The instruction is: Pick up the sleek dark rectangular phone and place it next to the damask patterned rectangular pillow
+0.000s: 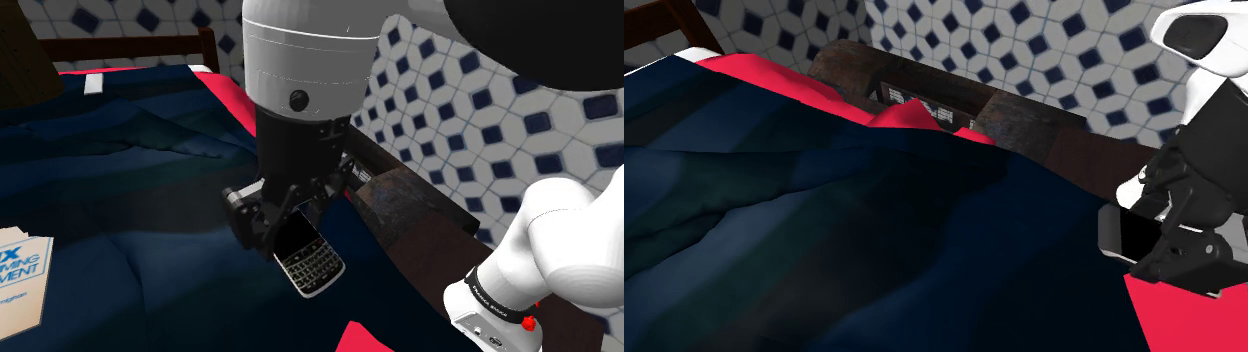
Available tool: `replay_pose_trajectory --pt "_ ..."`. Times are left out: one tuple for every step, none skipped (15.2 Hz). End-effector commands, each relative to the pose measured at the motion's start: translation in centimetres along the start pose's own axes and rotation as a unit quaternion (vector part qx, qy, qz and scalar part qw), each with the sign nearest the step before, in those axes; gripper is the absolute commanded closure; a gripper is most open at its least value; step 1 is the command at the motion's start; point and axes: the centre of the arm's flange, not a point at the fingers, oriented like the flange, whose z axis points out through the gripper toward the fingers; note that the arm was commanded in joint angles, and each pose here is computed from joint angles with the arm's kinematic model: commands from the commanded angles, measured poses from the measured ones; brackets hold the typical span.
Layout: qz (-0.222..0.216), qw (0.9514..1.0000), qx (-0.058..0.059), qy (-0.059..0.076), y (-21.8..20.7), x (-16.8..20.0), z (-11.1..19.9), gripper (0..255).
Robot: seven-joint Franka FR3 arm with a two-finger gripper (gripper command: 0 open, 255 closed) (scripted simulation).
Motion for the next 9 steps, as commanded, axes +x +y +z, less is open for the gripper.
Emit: replay_pose_trajectory --pt "0.0 1.0 0.0 0.0 0.0 0.1 1.0 255" --pt "0.0 1.0 0.0 0.0 0.0 0.1 1.6 255" --pt "0.0 1.0 0.0 0.0 0.1 0.1 2.1 255" --pt "0.0 1.0 0.0 0.0 0.1 0.1 2.6 255" --pt "0.0 1.0 0.0 0.0 0.1 0.1 3.1 255" --pt "0.0 1.0 0.0 0.0 0.2 0.1 3.7 255" --pt "0.0 1.0 0.0 0.0 0.2 0.2 4.2 255" --pt "0.0 1.0 0.0 0.0 0.2 0.2 4.7 255" --pt "0.0 1.0 0.0 0.0 0.3 0.2 5.3 255"
